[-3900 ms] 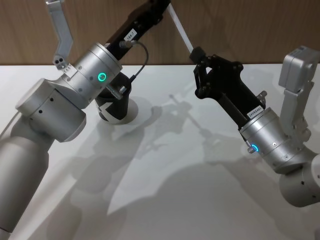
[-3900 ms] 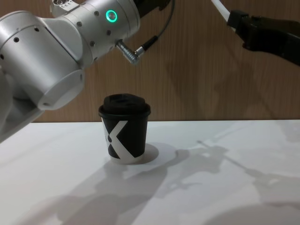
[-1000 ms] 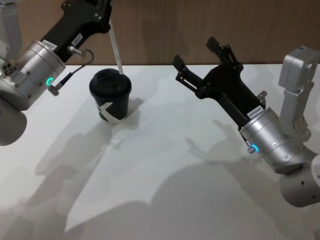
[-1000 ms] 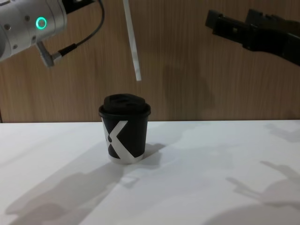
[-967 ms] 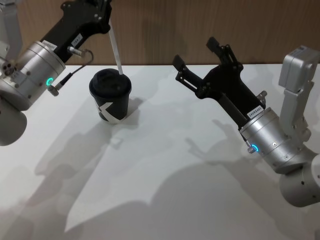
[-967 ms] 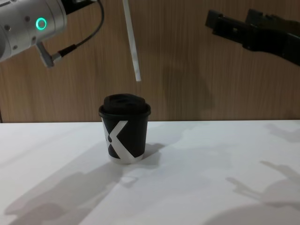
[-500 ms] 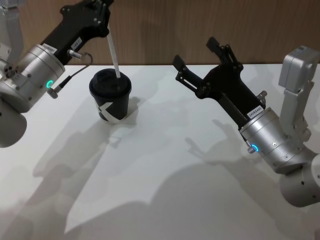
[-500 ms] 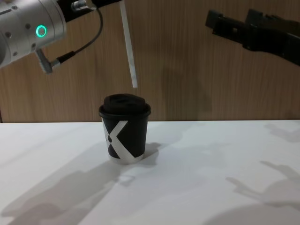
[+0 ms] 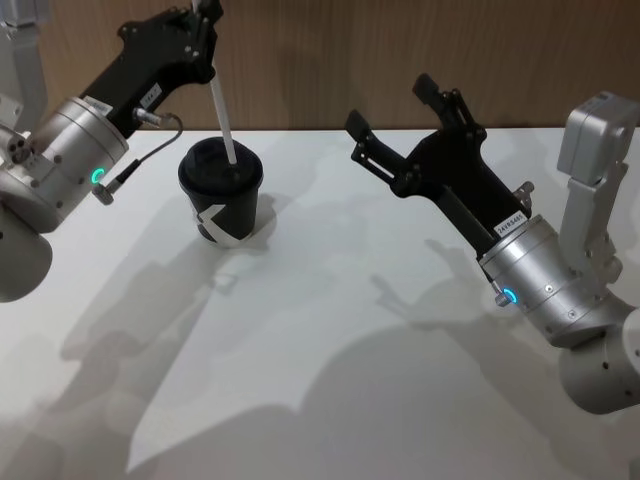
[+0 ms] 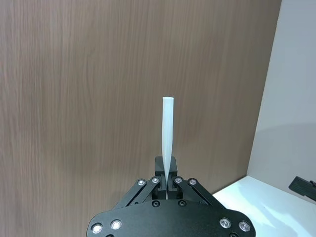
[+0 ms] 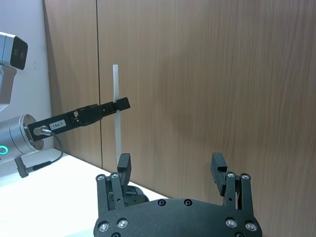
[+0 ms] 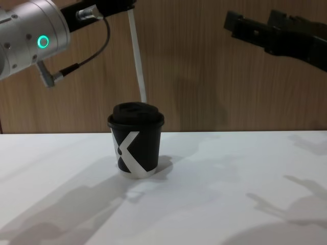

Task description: Pick up the straw with one hand, pass it to the other hand, and insert it into the cup.

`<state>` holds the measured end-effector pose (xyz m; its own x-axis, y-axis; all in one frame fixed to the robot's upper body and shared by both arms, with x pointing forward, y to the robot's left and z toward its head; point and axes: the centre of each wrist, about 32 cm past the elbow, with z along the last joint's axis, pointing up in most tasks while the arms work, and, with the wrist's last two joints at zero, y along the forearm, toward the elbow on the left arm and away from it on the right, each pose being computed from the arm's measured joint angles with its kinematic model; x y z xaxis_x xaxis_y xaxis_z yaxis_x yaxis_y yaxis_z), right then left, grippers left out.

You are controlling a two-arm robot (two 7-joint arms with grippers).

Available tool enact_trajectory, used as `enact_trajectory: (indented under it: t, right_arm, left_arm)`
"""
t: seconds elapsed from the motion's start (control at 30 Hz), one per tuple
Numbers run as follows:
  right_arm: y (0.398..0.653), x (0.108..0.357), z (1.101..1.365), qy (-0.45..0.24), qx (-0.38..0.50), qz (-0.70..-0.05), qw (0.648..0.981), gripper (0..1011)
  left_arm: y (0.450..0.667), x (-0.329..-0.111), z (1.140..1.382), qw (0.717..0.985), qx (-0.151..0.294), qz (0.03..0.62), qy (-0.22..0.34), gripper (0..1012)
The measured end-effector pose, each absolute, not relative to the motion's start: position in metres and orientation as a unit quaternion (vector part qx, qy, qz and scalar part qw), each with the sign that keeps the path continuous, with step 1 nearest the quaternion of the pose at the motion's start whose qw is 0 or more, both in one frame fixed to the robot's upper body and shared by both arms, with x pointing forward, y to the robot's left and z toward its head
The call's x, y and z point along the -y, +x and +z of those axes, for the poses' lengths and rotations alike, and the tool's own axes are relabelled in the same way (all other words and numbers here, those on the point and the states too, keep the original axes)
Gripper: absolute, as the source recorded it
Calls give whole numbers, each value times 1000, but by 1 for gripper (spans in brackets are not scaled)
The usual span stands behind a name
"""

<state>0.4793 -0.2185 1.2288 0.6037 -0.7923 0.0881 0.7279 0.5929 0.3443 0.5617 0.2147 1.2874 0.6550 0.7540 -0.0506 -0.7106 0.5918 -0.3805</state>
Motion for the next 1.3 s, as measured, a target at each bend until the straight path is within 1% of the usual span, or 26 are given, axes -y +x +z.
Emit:
enact_trajectory:
  t: [1.3]
  right_arm:
    - [479,219,1229,138,117,-430,885,1001]
  left_arm:
    - [571,-213,1279,895,58,413,-158,13]
